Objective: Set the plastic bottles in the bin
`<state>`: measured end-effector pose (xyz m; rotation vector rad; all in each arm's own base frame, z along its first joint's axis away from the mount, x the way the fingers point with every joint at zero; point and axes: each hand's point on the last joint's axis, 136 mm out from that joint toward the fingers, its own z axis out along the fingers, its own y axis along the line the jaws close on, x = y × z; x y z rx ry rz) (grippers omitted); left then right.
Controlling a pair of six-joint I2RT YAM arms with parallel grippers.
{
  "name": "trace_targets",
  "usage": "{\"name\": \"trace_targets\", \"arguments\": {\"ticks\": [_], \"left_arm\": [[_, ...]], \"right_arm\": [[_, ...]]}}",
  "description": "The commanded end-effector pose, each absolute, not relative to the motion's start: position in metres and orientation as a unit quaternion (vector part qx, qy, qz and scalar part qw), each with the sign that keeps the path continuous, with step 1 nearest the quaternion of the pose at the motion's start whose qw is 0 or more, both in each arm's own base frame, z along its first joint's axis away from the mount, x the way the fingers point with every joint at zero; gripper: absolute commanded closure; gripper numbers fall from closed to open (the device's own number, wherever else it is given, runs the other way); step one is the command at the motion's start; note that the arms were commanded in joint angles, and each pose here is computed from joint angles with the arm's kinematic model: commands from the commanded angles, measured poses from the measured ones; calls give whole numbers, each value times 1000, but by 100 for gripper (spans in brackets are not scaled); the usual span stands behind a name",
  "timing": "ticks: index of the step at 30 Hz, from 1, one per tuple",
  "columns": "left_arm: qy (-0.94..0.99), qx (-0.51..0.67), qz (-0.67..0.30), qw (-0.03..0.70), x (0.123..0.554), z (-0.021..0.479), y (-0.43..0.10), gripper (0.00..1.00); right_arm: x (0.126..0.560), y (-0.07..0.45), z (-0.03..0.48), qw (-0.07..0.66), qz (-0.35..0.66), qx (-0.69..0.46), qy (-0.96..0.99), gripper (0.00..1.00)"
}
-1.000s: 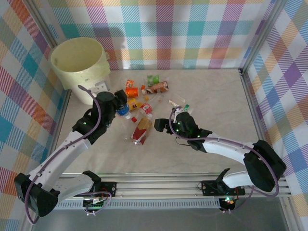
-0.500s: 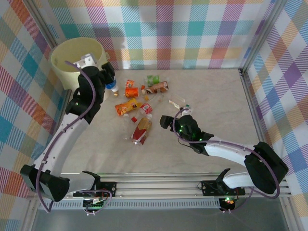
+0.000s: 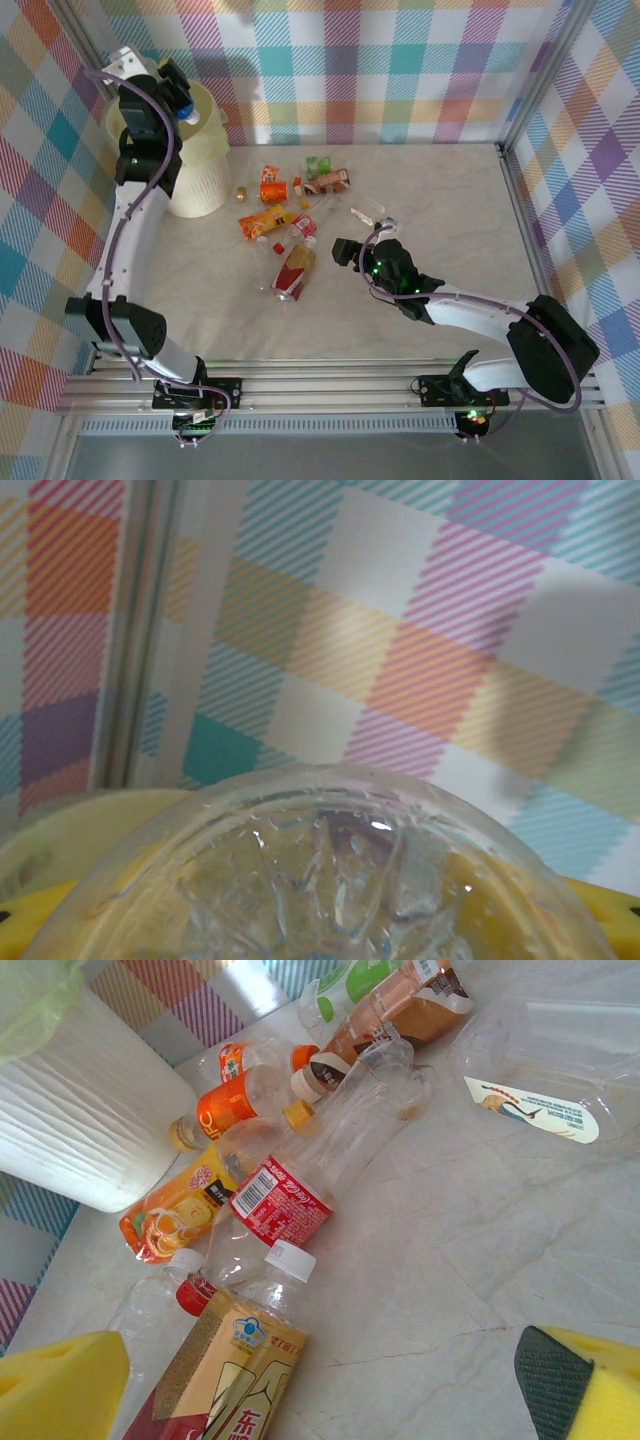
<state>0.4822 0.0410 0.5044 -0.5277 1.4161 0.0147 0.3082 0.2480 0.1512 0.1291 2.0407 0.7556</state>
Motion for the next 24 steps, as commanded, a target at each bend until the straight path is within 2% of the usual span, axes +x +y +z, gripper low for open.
{"name": "trace_targets", "arguments": {"ticks": [1, 5, 9, 21, 24], "left_arm": [[630, -258, 26, 732, 502, 506, 68, 43], [628, -293, 37, 720, 523, 487, 94, 43], [619, -345, 9, 706, 544, 462, 117, 43], [607, -453, -8, 653, 584, 412, 148, 40], [600, -489, -27, 632, 585, 398, 155, 32]], "right_arm": [[309, 253, 156, 470, 313, 43, 825, 0], [307, 252, 158, 469, 312, 37, 826, 0], [306, 253, 161, 469, 312, 32, 826, 0], [304, 259, 160, 455, 317, 19, 832, 0], [303, 259, 160, 453, 315, 15, 834, 0]]}}
